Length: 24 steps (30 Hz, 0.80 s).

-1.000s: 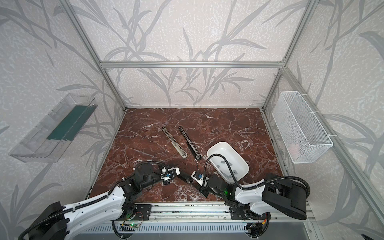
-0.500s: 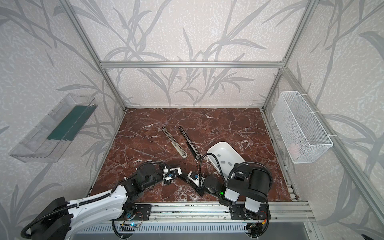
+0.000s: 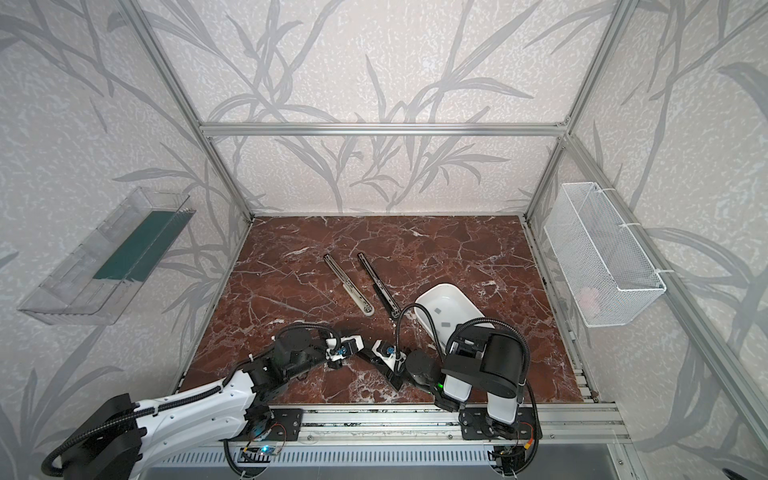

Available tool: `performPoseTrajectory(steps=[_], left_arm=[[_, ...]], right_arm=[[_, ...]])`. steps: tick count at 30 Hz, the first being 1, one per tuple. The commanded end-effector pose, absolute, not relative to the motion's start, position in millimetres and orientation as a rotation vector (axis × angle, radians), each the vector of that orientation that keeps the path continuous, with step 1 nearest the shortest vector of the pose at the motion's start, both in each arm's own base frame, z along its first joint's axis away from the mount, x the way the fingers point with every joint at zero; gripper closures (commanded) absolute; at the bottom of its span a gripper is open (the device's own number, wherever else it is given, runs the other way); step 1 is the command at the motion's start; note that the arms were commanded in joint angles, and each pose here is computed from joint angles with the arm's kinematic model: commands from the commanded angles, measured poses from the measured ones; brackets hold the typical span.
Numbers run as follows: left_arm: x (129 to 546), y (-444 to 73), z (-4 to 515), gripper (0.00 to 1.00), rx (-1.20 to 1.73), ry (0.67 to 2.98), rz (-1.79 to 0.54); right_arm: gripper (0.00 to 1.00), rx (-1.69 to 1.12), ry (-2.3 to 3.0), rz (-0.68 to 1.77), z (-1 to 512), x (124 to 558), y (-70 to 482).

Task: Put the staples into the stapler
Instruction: 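Lower the left gripper onto the small stapler's top while the right holds it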

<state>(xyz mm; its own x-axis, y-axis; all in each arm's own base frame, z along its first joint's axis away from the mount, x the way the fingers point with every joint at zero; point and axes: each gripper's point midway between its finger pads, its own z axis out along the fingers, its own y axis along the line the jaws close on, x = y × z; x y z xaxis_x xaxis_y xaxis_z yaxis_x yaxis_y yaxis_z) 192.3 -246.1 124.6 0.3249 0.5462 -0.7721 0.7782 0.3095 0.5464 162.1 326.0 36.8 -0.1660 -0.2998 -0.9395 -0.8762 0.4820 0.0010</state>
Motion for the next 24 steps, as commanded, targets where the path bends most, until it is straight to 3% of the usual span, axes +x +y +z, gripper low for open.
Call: performPoseTrajectory(steps=[1,8,10,13,19,24], left_arm=[[192,-248,133,0.68,1.359,1.300,-0.225],[192,-248,134,0.68,1.355,1.300,-0.220],[192,-248,134,0.68,1.356,1.300,-0.219],[192,-248,134,0.68,1.357,1.298,-0.218],[192,-249,131,0.69,1.366,1.301,-0.218],[192,-249,133,0.69,1.361,1.296,-0.216]], right_arm=[[0.61,-0.970,1.675,0.734,48,168,335],[0.71,-0.965,1.689,0.752,44,169,341],[0.70,-0.969,1.691,0.757,43,168,341],[0.61,-0.959,1.702,0.750,42,168,337],[0.69,-0.949,1.729,0.752,36,167,335],[0.69,-0.950,1.732,0.751,35,168,336]])
